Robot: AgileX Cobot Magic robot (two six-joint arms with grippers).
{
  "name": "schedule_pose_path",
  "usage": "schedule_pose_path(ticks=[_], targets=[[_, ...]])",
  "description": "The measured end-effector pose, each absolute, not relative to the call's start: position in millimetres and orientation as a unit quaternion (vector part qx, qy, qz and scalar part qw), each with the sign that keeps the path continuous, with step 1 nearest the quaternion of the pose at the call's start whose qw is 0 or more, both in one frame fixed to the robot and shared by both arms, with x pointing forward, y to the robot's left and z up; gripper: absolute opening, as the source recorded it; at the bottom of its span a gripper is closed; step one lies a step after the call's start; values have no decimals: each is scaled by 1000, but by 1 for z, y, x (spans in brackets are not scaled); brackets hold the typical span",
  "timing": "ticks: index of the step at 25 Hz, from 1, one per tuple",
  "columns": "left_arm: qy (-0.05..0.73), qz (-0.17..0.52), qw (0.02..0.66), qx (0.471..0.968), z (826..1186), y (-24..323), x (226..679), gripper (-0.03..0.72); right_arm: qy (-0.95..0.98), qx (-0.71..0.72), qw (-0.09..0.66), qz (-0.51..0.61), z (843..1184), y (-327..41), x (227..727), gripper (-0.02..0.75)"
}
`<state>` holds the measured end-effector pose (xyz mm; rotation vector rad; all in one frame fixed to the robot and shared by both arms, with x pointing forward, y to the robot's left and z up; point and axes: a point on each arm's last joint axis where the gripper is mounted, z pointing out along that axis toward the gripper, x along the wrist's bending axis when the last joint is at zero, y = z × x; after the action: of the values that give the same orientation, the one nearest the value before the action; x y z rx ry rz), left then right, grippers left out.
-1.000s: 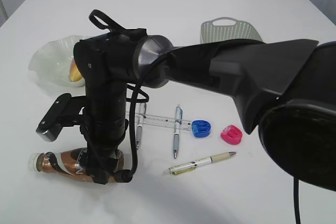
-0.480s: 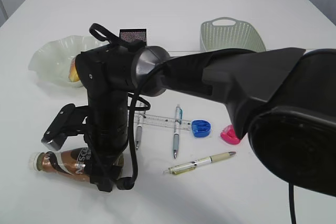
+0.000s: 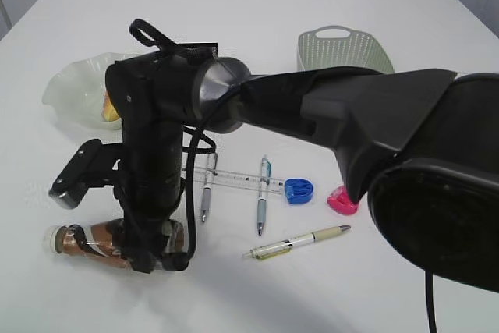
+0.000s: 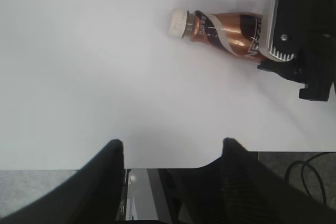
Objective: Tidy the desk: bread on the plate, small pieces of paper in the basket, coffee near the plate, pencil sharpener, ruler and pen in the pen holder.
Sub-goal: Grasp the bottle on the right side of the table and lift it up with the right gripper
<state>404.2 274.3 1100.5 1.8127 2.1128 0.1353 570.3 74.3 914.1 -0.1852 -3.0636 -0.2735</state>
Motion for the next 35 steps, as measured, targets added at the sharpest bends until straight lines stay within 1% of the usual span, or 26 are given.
schedule_pose_path(ticks=[3,11,20,35], targets=[[746,48,176,640,1101,274,404,433,-992,-61,26,-103,921,78,572,570],[746,48,176,640,1101,274,404,433,-992,-62,29,-106,922,78,572,570],[746,48,176,640,1101,274,404,433,-993,-49,33,-99,913,78,572,569],[744,53,184,640,1104,275,400,433,-994,-45,32,-98,912,78,572,569]])
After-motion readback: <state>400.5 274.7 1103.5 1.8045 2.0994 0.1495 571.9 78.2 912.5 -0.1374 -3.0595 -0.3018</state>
